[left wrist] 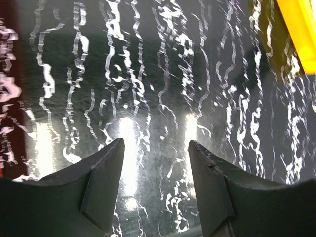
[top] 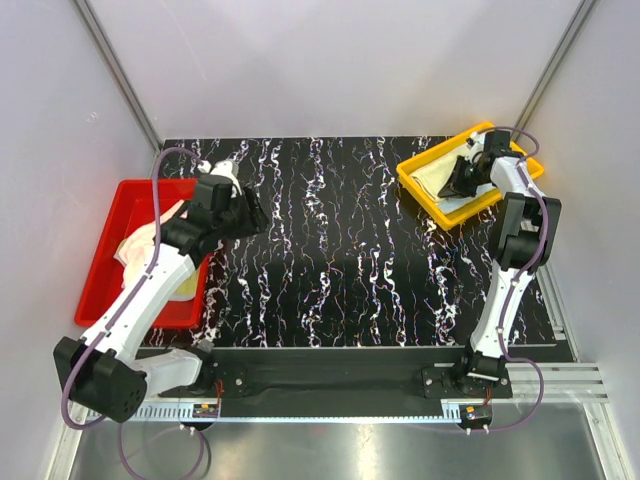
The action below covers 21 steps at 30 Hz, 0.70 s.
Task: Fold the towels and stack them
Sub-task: Neatly place the folded towel into the bin, then grab crumpled towel
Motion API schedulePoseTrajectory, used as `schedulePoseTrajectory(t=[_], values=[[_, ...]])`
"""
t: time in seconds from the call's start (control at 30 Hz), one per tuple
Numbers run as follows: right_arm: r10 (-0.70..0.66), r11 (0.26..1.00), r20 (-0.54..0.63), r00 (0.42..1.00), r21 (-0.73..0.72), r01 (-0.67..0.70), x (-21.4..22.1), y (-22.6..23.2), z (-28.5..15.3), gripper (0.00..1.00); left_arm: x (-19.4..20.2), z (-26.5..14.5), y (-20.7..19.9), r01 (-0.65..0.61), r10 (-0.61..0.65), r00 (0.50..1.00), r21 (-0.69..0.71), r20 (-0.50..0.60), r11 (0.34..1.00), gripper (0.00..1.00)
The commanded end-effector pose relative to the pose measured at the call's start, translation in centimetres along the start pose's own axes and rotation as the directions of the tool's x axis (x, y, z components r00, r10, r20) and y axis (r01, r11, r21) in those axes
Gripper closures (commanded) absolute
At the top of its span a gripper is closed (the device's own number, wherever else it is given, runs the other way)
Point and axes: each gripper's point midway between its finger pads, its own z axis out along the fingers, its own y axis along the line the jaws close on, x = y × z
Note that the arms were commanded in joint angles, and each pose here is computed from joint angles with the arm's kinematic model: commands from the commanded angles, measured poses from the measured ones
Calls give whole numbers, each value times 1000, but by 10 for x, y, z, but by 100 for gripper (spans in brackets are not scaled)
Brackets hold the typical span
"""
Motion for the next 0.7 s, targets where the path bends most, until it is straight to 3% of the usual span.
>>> schedulePoseTrajectory(t=[0.0, 0.2, 0.3, 0.5, 0.67], values=[[-13, 1000, 16, 1000, 8, 13, -1, 1, -6, 87, -37, -12, 15, 66, -57, 991, -72, 122, 995, 39], [20, 1000, 3, 1000, 3, -20, 0, -4, 2, 86, -48, -4, 57, 191, -178, 978, -131, 106, 973, 38], [25, 1000, -1, 1000, -9, -25, 1, -2, 1, 84, -60, -9, 107, 317, -285, 944, -227, 164, 921, 38], [-9, 993, 110, 994, -114, 21, -25, 40, -40, 78, -79, -26, 186, 429, -339, 898, -385, 282, 817, 36], [-14, 982, 215, 977, -182, 54, -42, 79, -88, 54, -63, -18, 243, 420, -353, 907, -562, 231, 712, 36]])
